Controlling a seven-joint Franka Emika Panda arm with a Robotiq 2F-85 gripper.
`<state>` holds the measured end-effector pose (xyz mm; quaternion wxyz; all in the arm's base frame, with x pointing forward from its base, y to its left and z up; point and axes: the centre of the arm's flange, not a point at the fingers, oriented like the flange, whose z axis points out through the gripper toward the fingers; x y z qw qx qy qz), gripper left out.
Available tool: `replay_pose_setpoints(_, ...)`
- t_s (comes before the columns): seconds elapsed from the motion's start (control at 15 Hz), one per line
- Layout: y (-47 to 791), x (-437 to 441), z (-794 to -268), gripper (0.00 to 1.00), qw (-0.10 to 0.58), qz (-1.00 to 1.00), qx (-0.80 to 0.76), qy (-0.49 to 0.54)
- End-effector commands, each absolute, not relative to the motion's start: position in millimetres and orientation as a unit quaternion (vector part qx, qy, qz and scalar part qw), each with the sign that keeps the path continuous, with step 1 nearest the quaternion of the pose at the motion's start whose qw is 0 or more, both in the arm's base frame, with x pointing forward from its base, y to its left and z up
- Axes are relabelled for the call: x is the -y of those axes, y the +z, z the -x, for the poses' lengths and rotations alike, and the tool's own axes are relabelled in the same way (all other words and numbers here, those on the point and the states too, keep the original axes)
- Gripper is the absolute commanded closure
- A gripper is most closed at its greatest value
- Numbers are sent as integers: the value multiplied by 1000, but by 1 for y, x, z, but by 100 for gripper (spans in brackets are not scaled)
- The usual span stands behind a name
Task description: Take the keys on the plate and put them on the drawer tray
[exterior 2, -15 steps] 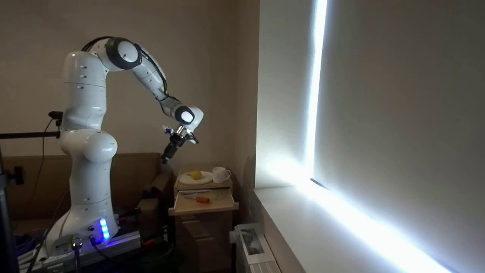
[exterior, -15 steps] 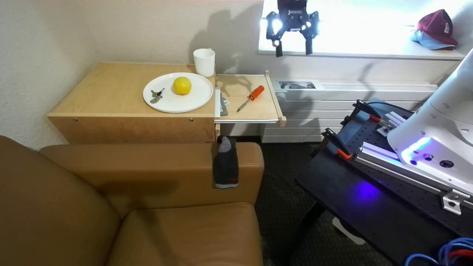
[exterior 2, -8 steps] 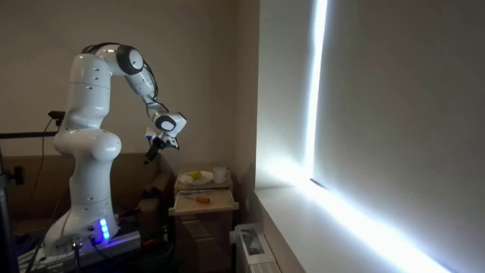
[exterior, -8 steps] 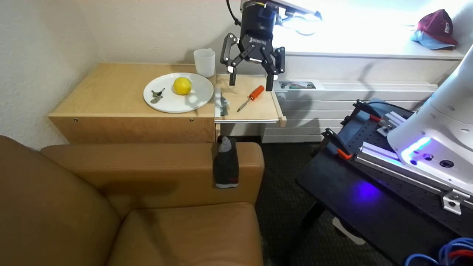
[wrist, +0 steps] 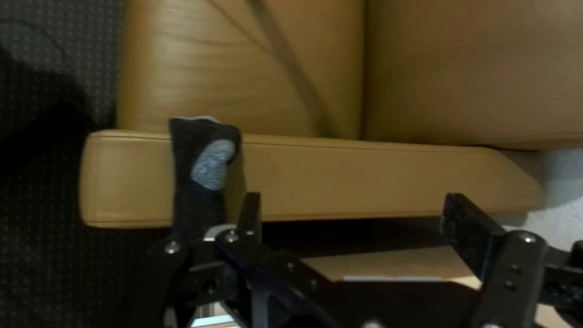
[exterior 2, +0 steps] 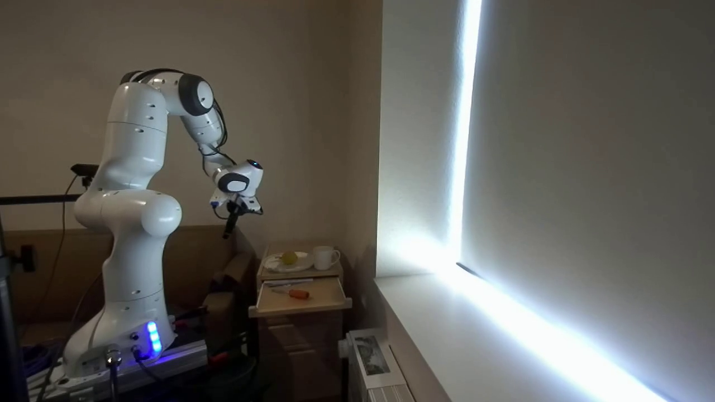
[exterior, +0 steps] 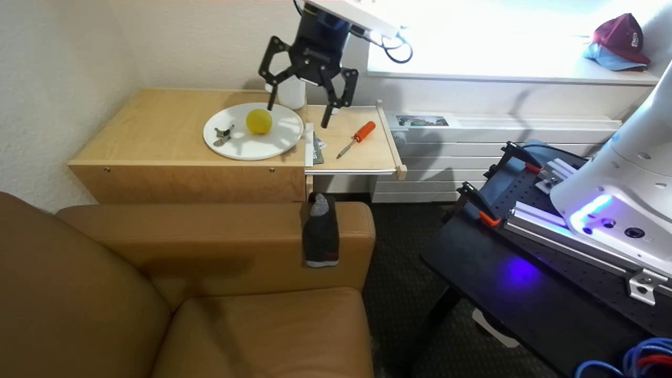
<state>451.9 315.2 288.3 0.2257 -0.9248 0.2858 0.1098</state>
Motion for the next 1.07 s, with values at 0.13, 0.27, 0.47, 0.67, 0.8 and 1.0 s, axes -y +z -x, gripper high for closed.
replay_pose_setpoints(0.13,312,-405,-497,0,196,929,-311,-53)
replay_pose_setpoints(0.27,322,-401,-500,0,176,917,-345,-94)
replay_pose_setpoints(0.47,317,-381,-496,0,186,920,-334,-87)
replay_pose_setpoints(0.67,301,-387,-514,0,146,916,-359,-105)
replay_pose_setpoints(0.8,299,-399,-543,0,164,882,-427,-118)
replay_pose_setpoints(1.0,303,-421,-587,0,191,835,-498,-138)
